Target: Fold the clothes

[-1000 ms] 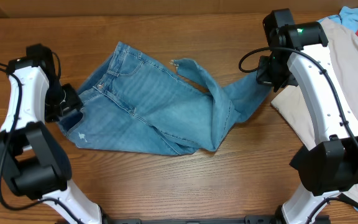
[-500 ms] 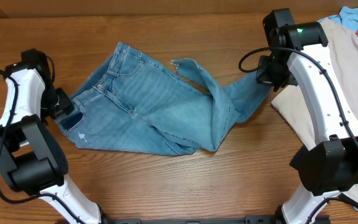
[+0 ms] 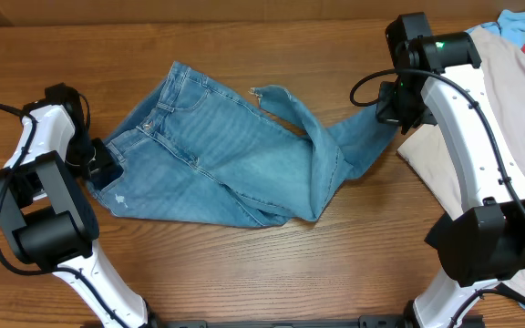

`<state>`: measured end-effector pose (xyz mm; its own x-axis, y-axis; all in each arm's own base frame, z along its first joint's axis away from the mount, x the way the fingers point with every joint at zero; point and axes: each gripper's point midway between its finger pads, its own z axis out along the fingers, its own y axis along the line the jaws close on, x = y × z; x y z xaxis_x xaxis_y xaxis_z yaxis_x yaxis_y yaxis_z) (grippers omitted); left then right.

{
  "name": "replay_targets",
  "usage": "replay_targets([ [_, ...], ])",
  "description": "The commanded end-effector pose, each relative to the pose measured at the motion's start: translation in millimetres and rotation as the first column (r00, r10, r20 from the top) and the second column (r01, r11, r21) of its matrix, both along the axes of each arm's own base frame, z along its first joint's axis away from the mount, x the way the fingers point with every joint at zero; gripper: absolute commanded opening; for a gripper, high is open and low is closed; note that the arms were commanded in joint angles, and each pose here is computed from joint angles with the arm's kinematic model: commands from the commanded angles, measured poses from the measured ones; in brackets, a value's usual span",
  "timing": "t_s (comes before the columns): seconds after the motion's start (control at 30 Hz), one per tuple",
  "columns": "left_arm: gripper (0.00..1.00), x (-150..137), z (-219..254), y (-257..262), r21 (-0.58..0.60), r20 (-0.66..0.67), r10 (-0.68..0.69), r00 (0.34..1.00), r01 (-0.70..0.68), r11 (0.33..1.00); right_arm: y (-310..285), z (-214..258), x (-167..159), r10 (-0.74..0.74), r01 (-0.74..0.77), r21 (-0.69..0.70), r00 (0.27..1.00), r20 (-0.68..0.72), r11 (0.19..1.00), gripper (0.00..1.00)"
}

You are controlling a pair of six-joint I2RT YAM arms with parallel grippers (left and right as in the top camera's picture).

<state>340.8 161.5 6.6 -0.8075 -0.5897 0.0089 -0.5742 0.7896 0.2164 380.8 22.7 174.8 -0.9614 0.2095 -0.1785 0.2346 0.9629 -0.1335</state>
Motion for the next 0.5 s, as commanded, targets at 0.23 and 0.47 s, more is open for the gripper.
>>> replay_targets([
  [0.23, 0.25, 2.5, -29.2, -8.1, -0.051, -0.016, 0.003, 1.0, -0.004, 0.999, -2.5, 2.3, 1.6, -0.001, 0.001, -0.012, 1.0, 0.011, 1.0, 0.04],
  [0.47, 0.04, 1.4, -21.1, -8.9, -0.055, -0.018, -0.004, 1.0, 0.003, 0.998, -2.6, 2.3, 1.7, -0.001, 0.001, -0.013, 1.0, 0.011, 1.0, 0.04],
])
